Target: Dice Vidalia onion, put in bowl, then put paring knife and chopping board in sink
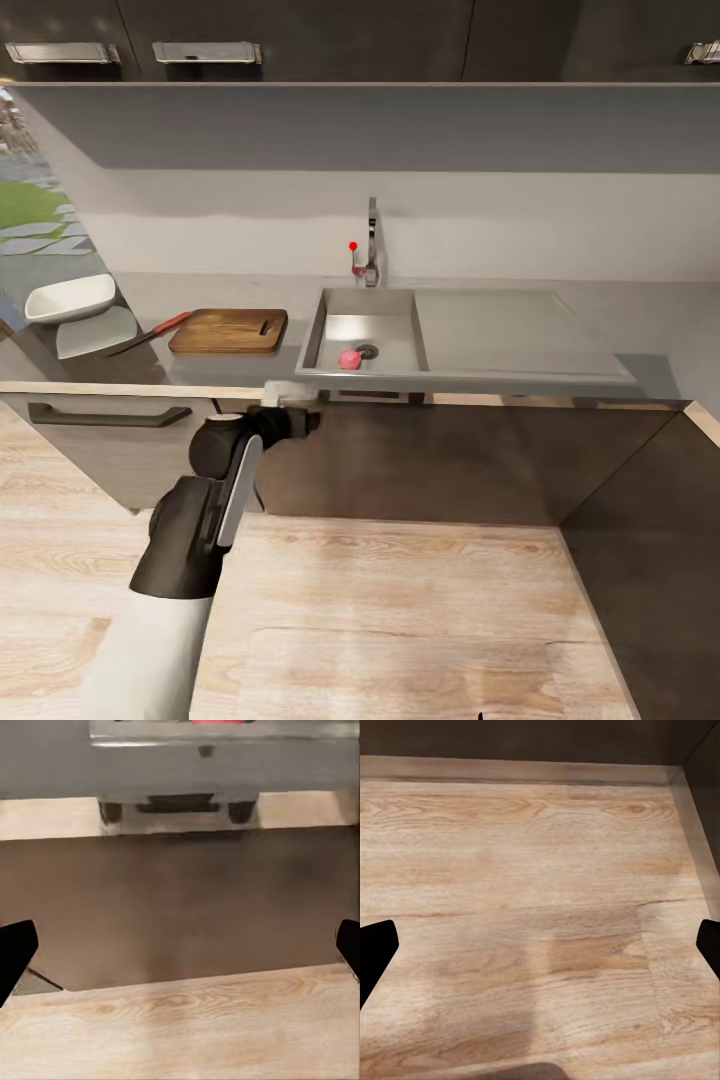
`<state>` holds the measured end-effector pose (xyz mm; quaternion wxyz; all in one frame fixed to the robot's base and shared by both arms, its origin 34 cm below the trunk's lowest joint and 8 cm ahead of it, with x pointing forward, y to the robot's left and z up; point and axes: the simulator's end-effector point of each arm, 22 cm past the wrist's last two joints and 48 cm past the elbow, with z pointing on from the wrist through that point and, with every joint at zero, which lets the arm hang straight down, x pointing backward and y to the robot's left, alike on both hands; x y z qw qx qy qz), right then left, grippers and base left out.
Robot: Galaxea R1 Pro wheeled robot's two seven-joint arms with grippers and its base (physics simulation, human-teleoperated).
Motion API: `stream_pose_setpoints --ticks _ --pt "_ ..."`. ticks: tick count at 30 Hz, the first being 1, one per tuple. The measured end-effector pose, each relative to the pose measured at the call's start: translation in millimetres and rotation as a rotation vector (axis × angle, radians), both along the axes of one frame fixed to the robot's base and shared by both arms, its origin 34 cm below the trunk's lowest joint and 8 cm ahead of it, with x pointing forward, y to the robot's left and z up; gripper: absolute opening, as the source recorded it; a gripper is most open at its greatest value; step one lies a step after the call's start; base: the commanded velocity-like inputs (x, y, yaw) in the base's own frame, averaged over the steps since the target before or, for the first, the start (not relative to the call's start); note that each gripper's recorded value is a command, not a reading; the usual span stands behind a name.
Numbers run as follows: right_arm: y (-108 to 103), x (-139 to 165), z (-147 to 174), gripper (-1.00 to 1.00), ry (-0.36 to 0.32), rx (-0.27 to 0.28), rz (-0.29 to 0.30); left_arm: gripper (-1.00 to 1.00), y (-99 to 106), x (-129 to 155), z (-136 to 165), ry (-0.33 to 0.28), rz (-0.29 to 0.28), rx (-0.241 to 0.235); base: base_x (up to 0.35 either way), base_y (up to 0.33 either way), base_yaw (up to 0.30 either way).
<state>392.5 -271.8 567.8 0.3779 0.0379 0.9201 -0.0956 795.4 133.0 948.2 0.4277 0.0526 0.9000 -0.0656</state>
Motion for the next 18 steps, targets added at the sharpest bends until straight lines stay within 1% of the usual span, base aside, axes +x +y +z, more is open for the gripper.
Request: stream_pose_setpoints --ticks 3,6,7,11,15,18 --pt "0 0 0 1.00 0.001 0.000 0.000 1.00 -1 23 33 -0.060 -0.003 0.000 0.000 0.000 0.000" --pt "0 -1 -1 1.00 0.005 0.000 0.000 1.00 -5 44 62 -0.103 -0.011 -0.007 0.000 0.000 0.000" --pt "0 -1 -1 1.00 0.007 0.000 0.000 1.00 -6 48 67 -0.108 -0.014 -0.010 0.000 0.000 0.000" --pt "1 -4 -3 1.00 0.023 0.001 0.002 1.00 -19 71 99 -0.136 -0.043 -0.053 0.000 0.000 0.000" --pt "1 -4 -4 1.00 0.027 0.001 0.002 1.00 -27 83 111 -0.134 -0.061 -0.079 0.000 0.000 0.000" --pt "1 -4 -4 1.00 0.028 0.001 0.002 1.00 -29 87 109 -0.121 -0.065 -0.082 0.000 0.000 0.000"
